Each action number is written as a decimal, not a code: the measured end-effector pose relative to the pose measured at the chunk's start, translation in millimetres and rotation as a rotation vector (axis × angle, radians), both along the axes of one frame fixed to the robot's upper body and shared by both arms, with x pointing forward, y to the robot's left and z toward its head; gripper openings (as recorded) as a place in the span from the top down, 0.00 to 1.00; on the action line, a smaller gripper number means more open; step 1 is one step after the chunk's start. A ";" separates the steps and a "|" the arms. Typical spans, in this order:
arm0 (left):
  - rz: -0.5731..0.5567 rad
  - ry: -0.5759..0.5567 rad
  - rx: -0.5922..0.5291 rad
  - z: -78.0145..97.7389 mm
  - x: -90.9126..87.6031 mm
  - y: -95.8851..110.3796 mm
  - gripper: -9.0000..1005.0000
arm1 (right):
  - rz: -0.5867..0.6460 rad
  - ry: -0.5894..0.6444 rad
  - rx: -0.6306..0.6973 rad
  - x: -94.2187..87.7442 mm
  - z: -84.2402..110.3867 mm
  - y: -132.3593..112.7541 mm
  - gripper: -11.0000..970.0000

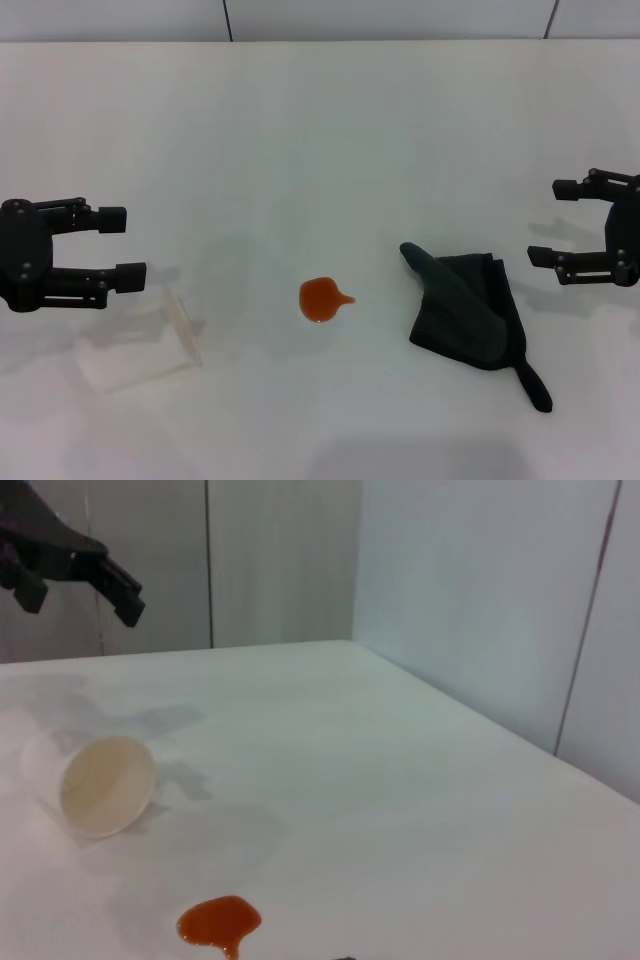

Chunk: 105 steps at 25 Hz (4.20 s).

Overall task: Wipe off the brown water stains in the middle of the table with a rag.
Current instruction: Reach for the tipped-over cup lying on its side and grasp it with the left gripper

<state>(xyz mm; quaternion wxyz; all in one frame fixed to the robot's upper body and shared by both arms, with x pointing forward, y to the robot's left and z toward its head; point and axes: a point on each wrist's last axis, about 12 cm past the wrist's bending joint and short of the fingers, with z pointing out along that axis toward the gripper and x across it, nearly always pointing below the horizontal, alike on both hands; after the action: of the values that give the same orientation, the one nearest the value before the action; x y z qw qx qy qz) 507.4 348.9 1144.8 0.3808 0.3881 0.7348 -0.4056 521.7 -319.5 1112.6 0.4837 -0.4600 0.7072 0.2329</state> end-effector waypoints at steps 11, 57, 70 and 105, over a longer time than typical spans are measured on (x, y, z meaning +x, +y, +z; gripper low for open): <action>-0.008 0.020 0.033 6.8 8.5 1.7 0.12 | -0.001 -0.001 0.011 -1.1 -2.1 1.5 0.10; -0.085 0.255 0.438 25.3 45.9 1.4 0.12 | -0.014 -0.026 0.095 3.2 -5.2 16.1 0.10; -0.126 0.243 0.479 7.1 47.9 -20.4 0.12 | -0.011 -0.025 0.100 2.6 -5.3 17.3 0.10; -0.160 0.250 0.542 -8.4 50.6 -32.3 0.12 | -0.013 -0.026 0.101 3.6 -6.3 18.6 0.10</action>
<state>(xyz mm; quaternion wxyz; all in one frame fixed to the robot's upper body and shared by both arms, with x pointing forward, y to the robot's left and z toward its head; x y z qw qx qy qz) 558.0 316.6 1136.4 0.1369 0.4793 0.8243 -0.2684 525.3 -300.9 1106.4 0.5168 -0.4334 0.6913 0.2593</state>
